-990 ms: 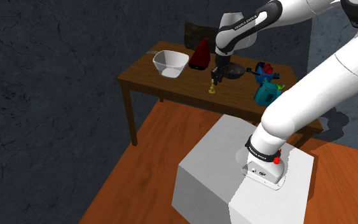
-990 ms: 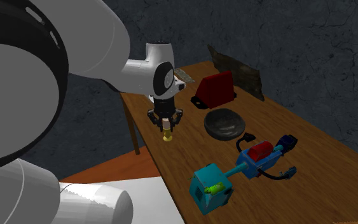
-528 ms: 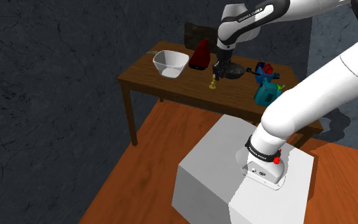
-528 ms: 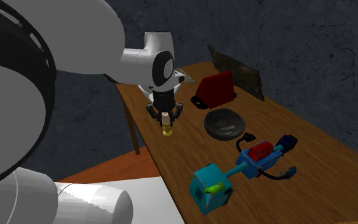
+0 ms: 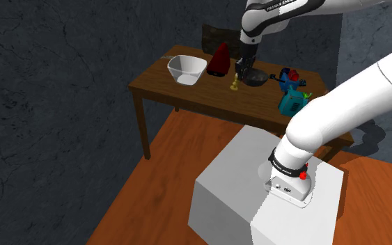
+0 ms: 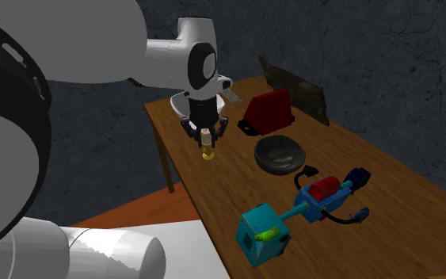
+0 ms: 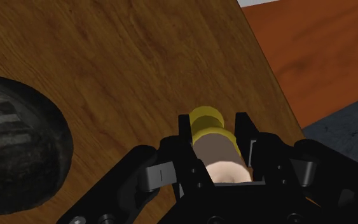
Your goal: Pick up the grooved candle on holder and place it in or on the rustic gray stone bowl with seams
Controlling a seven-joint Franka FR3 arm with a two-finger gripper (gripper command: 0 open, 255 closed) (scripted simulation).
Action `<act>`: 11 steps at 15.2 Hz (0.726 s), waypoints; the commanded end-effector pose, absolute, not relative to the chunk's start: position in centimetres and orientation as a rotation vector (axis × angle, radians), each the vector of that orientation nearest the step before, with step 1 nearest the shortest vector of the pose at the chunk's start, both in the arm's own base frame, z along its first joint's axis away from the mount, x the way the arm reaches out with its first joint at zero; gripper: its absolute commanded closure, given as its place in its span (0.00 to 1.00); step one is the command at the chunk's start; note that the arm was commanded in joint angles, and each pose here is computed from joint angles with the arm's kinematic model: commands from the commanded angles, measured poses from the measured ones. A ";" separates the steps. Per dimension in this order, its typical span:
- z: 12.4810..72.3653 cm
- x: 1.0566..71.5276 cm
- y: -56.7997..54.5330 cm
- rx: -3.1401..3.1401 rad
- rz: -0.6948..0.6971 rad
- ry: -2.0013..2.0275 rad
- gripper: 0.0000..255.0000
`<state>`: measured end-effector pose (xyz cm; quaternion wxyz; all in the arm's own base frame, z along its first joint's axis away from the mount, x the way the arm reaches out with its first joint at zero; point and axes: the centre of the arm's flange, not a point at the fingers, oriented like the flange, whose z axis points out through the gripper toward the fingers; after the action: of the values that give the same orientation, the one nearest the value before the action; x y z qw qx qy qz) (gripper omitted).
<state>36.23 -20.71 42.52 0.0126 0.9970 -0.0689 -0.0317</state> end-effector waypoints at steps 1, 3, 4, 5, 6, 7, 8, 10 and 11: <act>43.6 36.2 -20.7 3.108 -0.100 -0.215 1.00; 44.6 36.2 -20.7 3.108 -0.100 -0.215 1.00; 45.1 36.2 -20.7 3.108 -0.100 -0.215 1.00; 45.7 36.2 -20.7 3.108 -0.100 -0.215 1.00; 46.2 36.2 -20.7 3.108 -0.100 -0.215 1.00; 46.7 36.2 -20.7 3.108 -0.100 -0.215 1.00; 47.2 36.2 -20.7 3.108 -0.100 -0.215 1.00; 48.3 36.2 -20.7 3.108 -0.100 -0.215 1.00; 48.8 36.2 -20.7 3.108 -0.100 -0.215 1.00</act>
<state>36.31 -20.66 48.13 0.0126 0.9970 -0.0689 -0.0318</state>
